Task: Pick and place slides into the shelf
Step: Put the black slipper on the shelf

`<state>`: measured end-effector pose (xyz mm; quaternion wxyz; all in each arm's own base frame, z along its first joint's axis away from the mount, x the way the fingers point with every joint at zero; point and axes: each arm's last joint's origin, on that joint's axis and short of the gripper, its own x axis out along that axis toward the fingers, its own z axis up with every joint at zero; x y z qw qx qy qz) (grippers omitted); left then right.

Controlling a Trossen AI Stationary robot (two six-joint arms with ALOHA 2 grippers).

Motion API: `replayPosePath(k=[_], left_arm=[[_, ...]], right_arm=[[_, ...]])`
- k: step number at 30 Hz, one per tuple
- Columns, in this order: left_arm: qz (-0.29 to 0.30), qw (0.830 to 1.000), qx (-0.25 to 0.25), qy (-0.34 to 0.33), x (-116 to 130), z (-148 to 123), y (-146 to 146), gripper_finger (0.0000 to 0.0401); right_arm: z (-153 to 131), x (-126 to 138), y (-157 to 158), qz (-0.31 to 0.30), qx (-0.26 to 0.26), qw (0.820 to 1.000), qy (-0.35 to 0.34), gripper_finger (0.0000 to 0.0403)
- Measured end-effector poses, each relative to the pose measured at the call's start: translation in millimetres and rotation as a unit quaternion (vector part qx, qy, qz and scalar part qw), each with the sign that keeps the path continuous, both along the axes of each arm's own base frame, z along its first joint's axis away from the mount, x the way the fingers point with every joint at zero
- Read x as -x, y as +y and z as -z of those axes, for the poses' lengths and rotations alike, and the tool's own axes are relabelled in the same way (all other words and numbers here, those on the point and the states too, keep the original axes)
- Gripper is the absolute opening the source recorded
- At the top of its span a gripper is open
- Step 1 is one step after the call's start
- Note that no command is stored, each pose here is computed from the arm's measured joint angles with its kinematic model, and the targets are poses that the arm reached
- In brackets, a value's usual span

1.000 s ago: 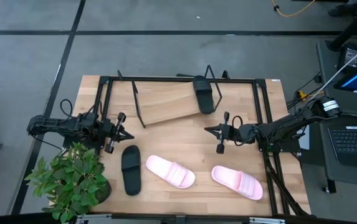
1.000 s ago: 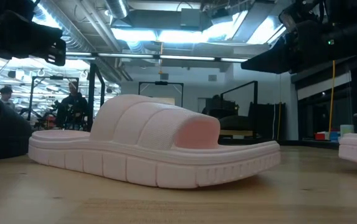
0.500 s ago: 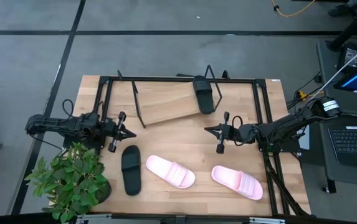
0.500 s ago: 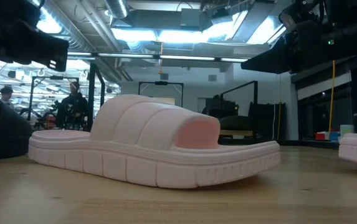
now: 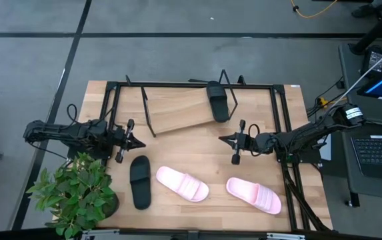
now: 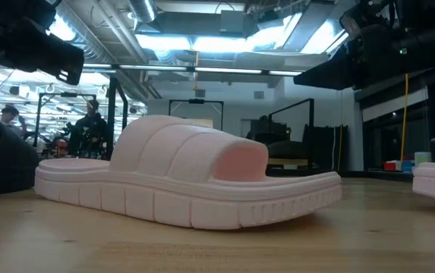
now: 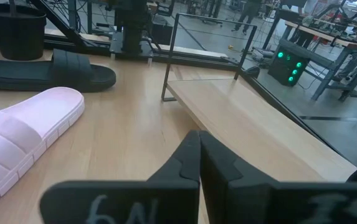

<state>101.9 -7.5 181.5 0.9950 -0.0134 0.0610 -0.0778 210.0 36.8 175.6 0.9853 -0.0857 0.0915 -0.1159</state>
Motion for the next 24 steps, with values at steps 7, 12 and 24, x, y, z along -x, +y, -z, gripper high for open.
replayPosePath(k=[7,12,24], left_arm=[[0.016,0.999,0.016,0.031,-4.8,0.5,-1.2,0.0000],[0.030,0.995,0.065,0.065,-8.0,4.6,-2.7,0.0000],[0.052,0.979,0.151,0.128,-8.9,12.2,-5.2,0.0000]], right_arm=[[-0.1,-0.1,0.0,0.000,0.000,1.000,0.000,0.0003],[-0.3,-0.2,0.0,0.000,0.002,1.000,0.000,0.0003],[-0.3,-0.2,-0.2,0.000,0.002,1.000,0.000,0.0003]])
